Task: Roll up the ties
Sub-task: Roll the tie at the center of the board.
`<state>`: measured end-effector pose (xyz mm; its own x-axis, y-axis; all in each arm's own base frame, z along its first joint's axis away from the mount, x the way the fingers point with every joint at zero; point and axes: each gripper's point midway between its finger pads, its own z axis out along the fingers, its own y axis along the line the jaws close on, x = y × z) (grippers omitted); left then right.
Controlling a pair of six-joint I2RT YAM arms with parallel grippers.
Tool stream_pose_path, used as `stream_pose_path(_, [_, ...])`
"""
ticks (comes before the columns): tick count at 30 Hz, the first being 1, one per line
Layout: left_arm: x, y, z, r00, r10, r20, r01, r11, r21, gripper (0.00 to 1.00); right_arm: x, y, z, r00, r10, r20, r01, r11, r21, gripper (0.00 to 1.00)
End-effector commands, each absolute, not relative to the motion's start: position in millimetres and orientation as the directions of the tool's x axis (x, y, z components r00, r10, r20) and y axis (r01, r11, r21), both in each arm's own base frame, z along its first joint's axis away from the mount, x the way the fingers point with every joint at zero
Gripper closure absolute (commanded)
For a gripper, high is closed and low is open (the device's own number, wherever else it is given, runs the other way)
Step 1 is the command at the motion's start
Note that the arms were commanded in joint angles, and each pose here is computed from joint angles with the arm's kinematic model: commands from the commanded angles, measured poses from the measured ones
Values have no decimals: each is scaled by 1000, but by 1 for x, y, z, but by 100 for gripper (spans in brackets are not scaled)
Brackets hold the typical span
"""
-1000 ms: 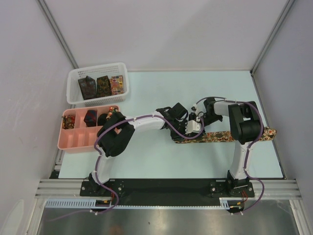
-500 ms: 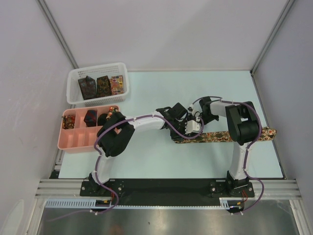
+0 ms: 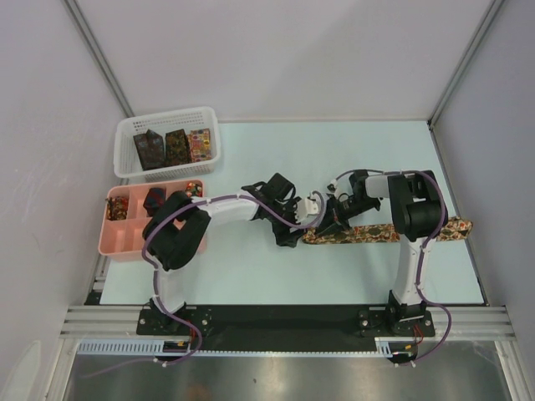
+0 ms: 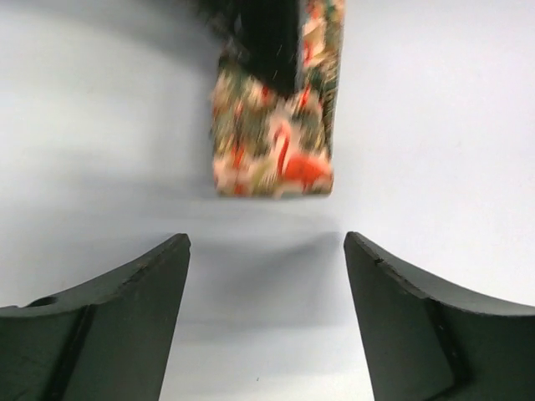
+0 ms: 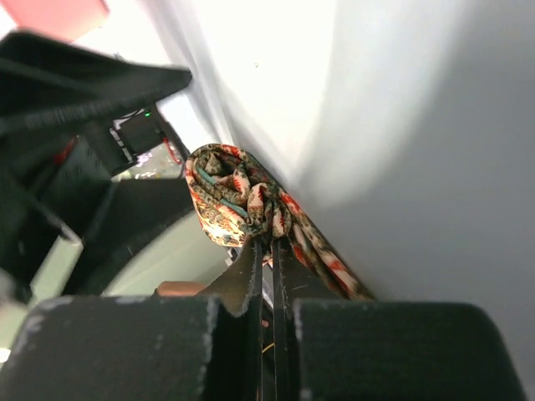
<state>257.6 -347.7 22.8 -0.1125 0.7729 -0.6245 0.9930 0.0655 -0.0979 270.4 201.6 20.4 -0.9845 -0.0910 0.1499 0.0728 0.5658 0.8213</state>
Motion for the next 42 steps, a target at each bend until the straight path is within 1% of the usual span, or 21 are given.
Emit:
stream_pose_path(1, [258, -361, 56, -100, 663, -742, 995, 56, -84, 20, 262, 181, -11, -978, -61, 201, 126, 596, 793, 100])
stream_pose_path(10, [269, -385, 52, -139, 615, -776, 990, 83, -111, 20, 249, 172, -26, -965, -67, 253, 163, 603, 781, 100])
stream_pose_path(13, [268, -392, 47, -141, 616, -775, 990, 75, -120, 20, 247, 173, -24, -964, -75, 255, 163, 590, 791, 100])
stream_pose_path(19, [263, -399, 38, -131, 621, -773, 991, 64, -116, 21, 240, 189, -10, -957, -106, 268, 177, 517, 837, 100])
stream_pose_path(22, [261, -399, 35, -111, 638, -762, 993, 50, -103, 26, 237, 200, -6, -954, -136, 266, 171, 483, 859, 100])
stream_pose_path(23, [261, -398, 35, -101, 643, -759, 994, 45, -95, 32, 235, 203, -4, -953, -145, 266, 169, 476, 863, 100])
stream_pose_path(25, [260, -393, 35, -84, 660, -747, 996, 41, -77, 38, 236, 208, -1, -955, -156, 252, 158, 452, 878, 100])
stream_pose_path(26, [259, -391, 35, -82, 665, -743, 996, 38, -76, 47, 233, 212, 1, -952, -159, 260, 166, 448, 878, 100])
stream_pose_path(29, [258, -383, 35, -61, 691, -721, 998, 29, -57, 56, 235, 220, 5, -954, -174, 245, 154, 418, 895, 100])
stream_pose_path(32, [260, -377, 36, -25, 717, -697, 1000, 22, -13, 59, 235, 230, 7, -952, -190, 242, 147, 409, 900, 100])
stream_pose_path(33, [258, -375, 35, -21, 725, -688, 1000, 17, -12, 59, 235, 232, 7, -951, -194, 240, 144, 408, 901, 100])
stream_pose_path(36, [257, -373, 35, -10, 742, -671, 1000, 10, -3, 63, 237, 234, 7, -953, -197, 229, 130, 416, 900, 100])
stream_pose_path(37, [257, -374, 36, -5, 744, -668, 1000, 10, 3, 69, 237, 232, 5, -954, -195, 228, 123, 437, 891, 100])
stream_pose_path(39, [255, -373, 30, -5, 767, -642, 1000, 10, 4, 76, 238, 225, 3, -951, -191, 242, 123, 485, 866, 94])
stream_pose_path(40, [255, -373, 29, -6, 772, -635, 1000, 9, 2, 82, 240, 221, 5, -955, -193, 223, 103, 490, 866, 92])
stream_pose_path(41, [251, -373, 26, -7, 781, -625, 1000, 3, -7, 83, 241, 217, 8, -956, -183, 230, 110, 503, 857, 82])
stream_pose_path(42, [251, -370, 22, -9, 793, -609, 1000, 9, -3, 84, 245, 212, 9, -960, -172, 221, 102, 521, 848, 77])
